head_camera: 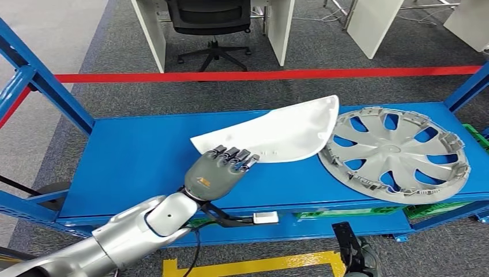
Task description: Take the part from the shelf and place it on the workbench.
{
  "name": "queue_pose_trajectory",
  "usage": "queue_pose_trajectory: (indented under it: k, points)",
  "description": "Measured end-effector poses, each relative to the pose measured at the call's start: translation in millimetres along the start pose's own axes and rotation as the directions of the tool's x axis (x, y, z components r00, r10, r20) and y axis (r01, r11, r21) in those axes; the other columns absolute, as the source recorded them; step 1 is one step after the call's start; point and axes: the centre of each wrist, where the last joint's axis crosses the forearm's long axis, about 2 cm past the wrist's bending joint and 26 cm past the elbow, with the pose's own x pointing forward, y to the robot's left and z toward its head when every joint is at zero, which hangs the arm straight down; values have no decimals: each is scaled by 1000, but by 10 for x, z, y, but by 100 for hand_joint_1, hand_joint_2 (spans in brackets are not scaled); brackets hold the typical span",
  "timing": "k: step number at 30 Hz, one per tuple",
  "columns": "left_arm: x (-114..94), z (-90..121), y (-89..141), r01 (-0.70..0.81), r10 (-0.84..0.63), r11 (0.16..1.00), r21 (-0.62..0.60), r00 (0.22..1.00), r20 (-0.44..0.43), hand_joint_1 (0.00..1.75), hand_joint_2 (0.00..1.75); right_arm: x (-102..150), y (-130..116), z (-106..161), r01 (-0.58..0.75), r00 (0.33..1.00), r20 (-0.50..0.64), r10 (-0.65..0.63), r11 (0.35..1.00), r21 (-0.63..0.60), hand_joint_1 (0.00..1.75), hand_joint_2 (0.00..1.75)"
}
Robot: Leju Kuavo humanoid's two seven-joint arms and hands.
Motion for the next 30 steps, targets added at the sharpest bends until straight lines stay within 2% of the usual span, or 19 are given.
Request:
queue_pose_trajectory:
  k: [6, 12, 15, 19, 22, 26, 30]
  points:
    - [34, -6, 343, -81, 86, 981, 178, 996, -18, 175, 175, -111, 25, 50, 5, 1000, -19, -5, 1000, -3, 0, 0]
    - [14, 18, 544, -117, 126, 957, 265, 992, -15, 175, 175, -142, 39, 68, 4, 1000, -25, -4, 1000, -9, 0, 0]
    - [59, 94, 758, -184, 181, 923, 337, 983, 38, 175, 175, -191, 57, 96, -2, 999, -38, 1, 1000, -20, 0, 0]
    - [81, 206, 1016, -371, 325, 831, 414, 929, 179, 175, 175, -238, 96, 137, -16, 998, -60, 13, 999, -41, 0, 0]
    - [-35, 317, 1018, -473, 428, 736, 485, 880, 208, 175, 175, -248, 147, 169, -20, 998, -69, 16, 999, -47, 0, 0]
    - [-49, 514, 988, -514, 541, 648, 562, 830, 135, 175, 175, -259, 197, 200, -23, 997, -74, 20, 999, -41, 0, 0]
    - [-34, 689, 951, -535, 622, 602, 593, 780, 73, 175, 175, -269, 198, 206, -34, 997, -70, 31, 998, -44, 0, 0]
